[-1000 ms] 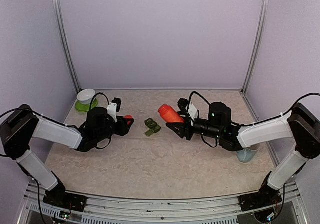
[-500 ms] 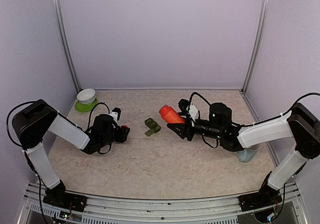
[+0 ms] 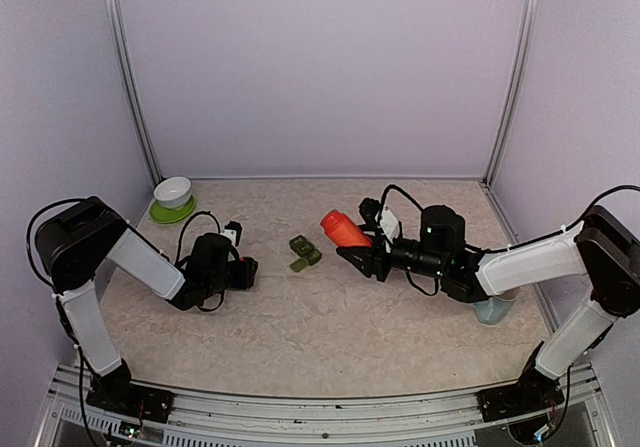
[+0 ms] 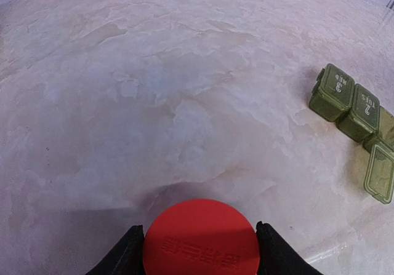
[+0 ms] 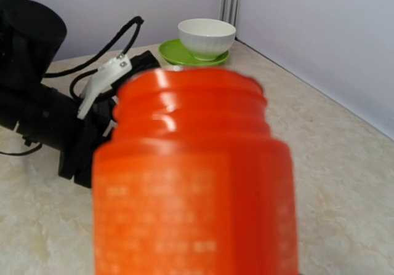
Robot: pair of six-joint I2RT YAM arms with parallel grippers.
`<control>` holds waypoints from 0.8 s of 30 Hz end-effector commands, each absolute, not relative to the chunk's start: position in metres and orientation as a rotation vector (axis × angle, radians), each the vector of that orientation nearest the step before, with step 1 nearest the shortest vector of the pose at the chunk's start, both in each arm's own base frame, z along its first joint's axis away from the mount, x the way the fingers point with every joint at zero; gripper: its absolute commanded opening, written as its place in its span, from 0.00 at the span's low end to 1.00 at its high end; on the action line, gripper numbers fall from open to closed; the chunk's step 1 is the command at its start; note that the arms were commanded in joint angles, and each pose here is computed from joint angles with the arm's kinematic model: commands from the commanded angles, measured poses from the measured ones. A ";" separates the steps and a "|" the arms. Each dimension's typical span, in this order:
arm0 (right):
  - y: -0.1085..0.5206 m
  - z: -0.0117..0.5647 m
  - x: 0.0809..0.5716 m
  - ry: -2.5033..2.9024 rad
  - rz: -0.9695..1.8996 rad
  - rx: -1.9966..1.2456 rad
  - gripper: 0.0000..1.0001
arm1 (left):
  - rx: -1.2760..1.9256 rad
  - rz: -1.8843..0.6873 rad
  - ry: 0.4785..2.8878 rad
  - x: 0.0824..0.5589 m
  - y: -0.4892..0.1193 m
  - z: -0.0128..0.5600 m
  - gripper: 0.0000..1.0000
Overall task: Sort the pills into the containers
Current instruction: Place the lid of the pill bottle at the center of the board.
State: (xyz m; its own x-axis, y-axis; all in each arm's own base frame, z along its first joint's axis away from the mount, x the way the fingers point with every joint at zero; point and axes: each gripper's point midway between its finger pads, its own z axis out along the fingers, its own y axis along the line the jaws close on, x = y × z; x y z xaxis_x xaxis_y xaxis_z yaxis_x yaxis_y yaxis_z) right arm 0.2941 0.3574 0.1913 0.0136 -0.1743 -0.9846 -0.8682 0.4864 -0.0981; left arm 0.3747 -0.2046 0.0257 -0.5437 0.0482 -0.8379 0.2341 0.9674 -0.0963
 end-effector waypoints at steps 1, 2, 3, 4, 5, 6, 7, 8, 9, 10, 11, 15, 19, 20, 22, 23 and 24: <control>0.353 0.212 0.294 1.431 0.709 -0.926 0.28 | 0.171 -0.230 2.119 0.383 -0.204 0.031 0.61; 0.353 0.212 0.294 1.431 0.709 -0.926 0.28 | 0.171 -0.232 2.117 0.383 -0.204 0.032 0.63; 0.353 0.212 0.295 1.432 0.709 -0.924 0.28 | 0.170 -0.233 2.114 0.383 -0.204 0.034 0.65; 0.353 0.211 0.295 1.434 0.710 -0.925 0.28 | 0.171 -0.234 2.109 0.383 -0.204 0.036 0.67; 0.353 0.210 0.295 1.436 0.711 -0.924 0.29 | 0.170 -0.235 2.104 0.383 -0.204 0.038 0.70; 0.353 0.211 0.295 1.436 0.712 -0.923 0.29 | 0.171 -0.237 2.099 0.383 -0.204 0.041 0.72; 0.353 0.210 0.296 1.438 0.713 -0.923 0.29 | 0.168 -0.241 2.091 0.384 -0.204 0.045 0.74; 0.353 0.209 0.296 1.441 0.716 -0.923 0.29 | 0.170 -0.244 2.085 0.384 -0.204 0.048 0.76; 0.353 0.209 0.296 1.442 0.718 -0.923 0.29 | 0.171 -0.249 2.075 0.385 -0.205 0.053 0.79; 0.353 0.209 0.296 1.443 0.721 -0.923 0.29 | 0.178 -0.263 2.063 0.385 -0.208 0.060 0.82; 0.353 0.209 0.296 1.443 0.726 -0.924 0.29 | 0.183 -0.274 2.047 0.386 -0.210 0.067 0.86; 0.354 0.206 0.298 1.460 0.729 -0.927 0.29 | 0.261 -0.332 1.998 0.393 -0.227 0.090 0.98; 0.354 0.204 0.299 1.477 0.729 -0.930 0.29 | 0.422 -0.407 1.950 0.403 -0.258 0.107 0.99; 0.354 0.203 0.299 1.479 0.727 -0.930 0.29 | 0.462 -0.431 1.934 0.405 -0.266 0.111 0.99; 0.353 0.202 0.299 1.487 0.725 -0.929 0.29 | 0.523 -0.499 1.898 0.409 -0.278 0.119 0.99; 0.353 0.202 0.299 1.489 0.727 -0.929 0.29 | 0.548 -0.539 1.871 0.413 -0.283 0.125 0.99; 0.353 0.201 0.299 1.493 0.727 -0.929 0.29 | 0.584 -0.586 1.845 0.414 -0.289 0.130 0.99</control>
State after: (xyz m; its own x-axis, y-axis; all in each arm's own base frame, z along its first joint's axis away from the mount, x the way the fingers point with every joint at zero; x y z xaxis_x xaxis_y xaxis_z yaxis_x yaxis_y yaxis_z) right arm 0.2954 0.3539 0.1848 -0.0265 -0.1805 -0.9832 -0.8729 0.4835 -0.0653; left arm 0.4105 -0.2654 0.1200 -0.3687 0.0722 -0.9267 0.4760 0.8710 -0.1215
